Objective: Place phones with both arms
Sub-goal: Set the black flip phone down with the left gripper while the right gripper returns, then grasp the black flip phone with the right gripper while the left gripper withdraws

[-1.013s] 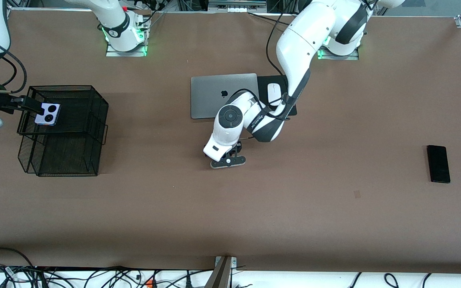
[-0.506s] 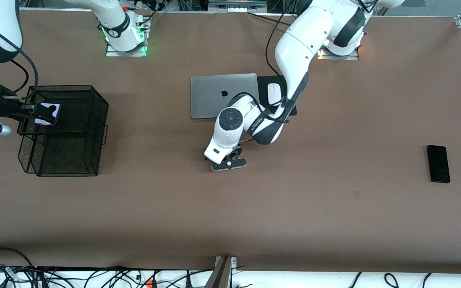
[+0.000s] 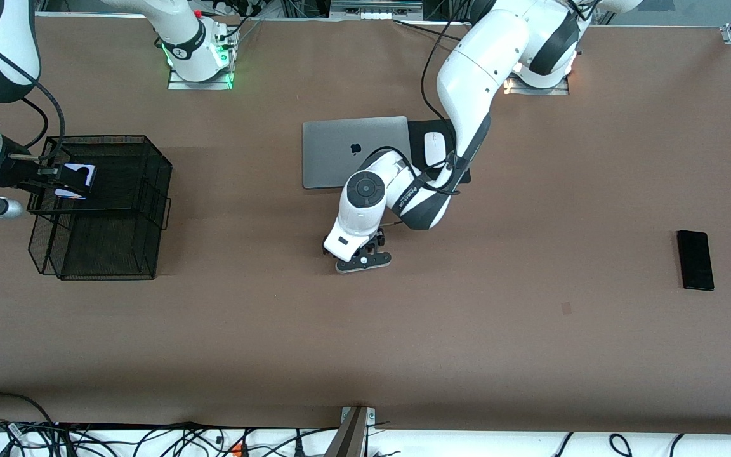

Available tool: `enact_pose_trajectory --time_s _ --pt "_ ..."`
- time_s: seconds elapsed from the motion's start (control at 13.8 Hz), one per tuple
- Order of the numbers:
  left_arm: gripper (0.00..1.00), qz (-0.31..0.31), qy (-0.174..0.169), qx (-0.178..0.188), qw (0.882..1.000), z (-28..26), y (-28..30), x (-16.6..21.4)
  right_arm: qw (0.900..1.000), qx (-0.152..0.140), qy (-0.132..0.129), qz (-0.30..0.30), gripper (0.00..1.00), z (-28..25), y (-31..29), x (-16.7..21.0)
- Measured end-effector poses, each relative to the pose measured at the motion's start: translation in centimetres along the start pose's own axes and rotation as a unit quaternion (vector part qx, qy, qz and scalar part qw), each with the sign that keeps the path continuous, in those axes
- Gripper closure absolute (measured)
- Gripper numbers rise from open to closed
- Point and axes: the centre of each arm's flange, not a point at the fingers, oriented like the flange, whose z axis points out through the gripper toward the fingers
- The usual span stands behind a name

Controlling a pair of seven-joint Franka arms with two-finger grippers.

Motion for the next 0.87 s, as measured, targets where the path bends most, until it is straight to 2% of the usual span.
enact_pose_trajectory --time_s 0.22,0.43,0.65,0.87 --pt "0.0 0.005 -0.013 0.029 0.999 -2.9 -2.0 2.7 1.0 0.0 0.005 -0.018 0.0 -0.5 -3.2 0.1" --pt "0.0 0.058 -0.031 0.055 0.996 -6.2 -5.7 6.7 0.999 0.002 0.012 -0.049 0.0 -1.1 -7.3 0.0" --pt "0.0 0.125 -0.049 0.098 0.986 -7.4 -10.2 10.3 0.998 0.003 0.017 -0.054 0.0 -1.2 -13.5 -0.4" --pt "0.0 0.181 -0.069 0.136 0.972 -8.2 -15.5 13.9 0.998 -0.01 0.032 -0.046 0.0 0.0 -23.8 -0.2"
